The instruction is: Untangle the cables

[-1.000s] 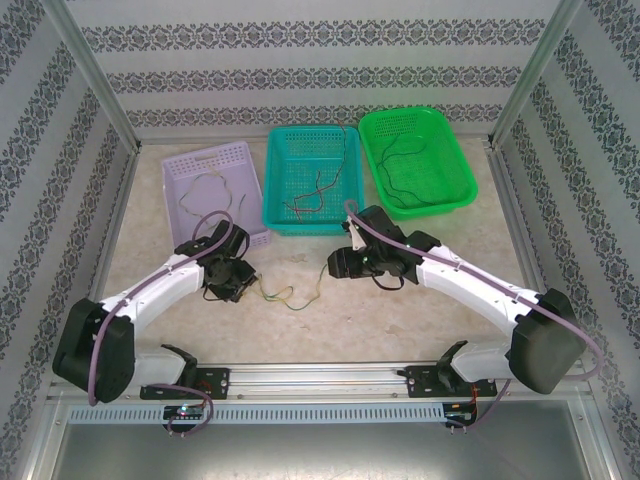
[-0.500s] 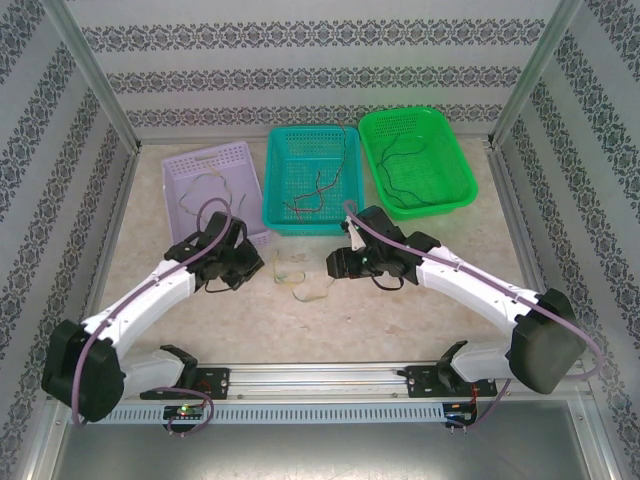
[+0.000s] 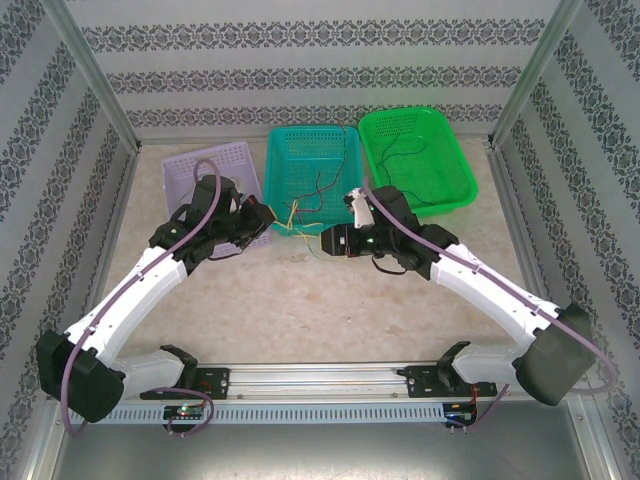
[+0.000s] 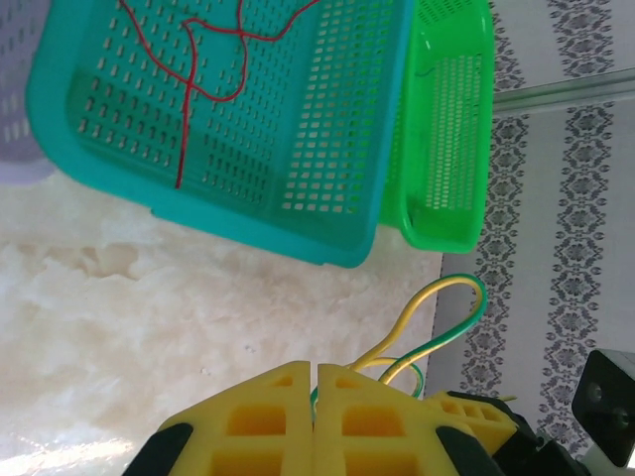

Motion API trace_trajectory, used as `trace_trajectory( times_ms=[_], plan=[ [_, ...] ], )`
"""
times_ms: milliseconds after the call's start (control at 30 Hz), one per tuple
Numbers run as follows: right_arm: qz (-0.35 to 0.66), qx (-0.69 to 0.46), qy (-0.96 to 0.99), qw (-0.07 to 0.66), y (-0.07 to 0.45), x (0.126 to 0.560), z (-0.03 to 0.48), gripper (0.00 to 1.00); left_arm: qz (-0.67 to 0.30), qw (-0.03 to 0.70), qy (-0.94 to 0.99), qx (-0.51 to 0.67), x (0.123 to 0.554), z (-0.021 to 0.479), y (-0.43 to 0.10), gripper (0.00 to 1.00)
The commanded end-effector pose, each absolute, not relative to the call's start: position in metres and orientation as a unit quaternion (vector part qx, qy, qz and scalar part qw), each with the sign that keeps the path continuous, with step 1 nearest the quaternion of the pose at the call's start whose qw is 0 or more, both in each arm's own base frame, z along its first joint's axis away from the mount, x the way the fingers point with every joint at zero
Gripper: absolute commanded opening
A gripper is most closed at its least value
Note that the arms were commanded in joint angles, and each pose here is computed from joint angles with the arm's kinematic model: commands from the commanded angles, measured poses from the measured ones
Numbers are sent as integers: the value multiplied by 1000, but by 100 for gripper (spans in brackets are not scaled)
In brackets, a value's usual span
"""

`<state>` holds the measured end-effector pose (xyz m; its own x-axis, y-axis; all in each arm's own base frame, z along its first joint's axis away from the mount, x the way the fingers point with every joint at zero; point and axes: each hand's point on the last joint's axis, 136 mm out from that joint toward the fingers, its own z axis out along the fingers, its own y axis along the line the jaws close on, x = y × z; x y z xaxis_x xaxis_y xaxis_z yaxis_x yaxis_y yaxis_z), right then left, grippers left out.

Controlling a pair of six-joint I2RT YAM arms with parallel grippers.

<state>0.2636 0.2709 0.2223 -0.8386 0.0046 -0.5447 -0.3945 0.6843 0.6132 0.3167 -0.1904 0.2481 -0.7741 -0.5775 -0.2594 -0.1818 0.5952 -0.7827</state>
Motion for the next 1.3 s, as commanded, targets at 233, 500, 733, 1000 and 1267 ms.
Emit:
trace_trajectory(
  times_ms=[233,500,733,1000,1267],
  plan=[
    [402,62,842,355,207,272,271,58,-392,281,845,-230,326,269,-189,0],
    [457,230,817,267,207,254,249,60,-409,311,812,-277,342,279,-187,0],
    [450,249,819,255,219,263,250,63,-407,316,813,-272,348,285,-197,0],
    [402,145,853,301,222,260,273,54,-402,326,814,-266,348,291,-198,0],
    [375,53,857,350,230,257,305,51,-410,330,813,-248,349,296,-204,0]
  ],
)
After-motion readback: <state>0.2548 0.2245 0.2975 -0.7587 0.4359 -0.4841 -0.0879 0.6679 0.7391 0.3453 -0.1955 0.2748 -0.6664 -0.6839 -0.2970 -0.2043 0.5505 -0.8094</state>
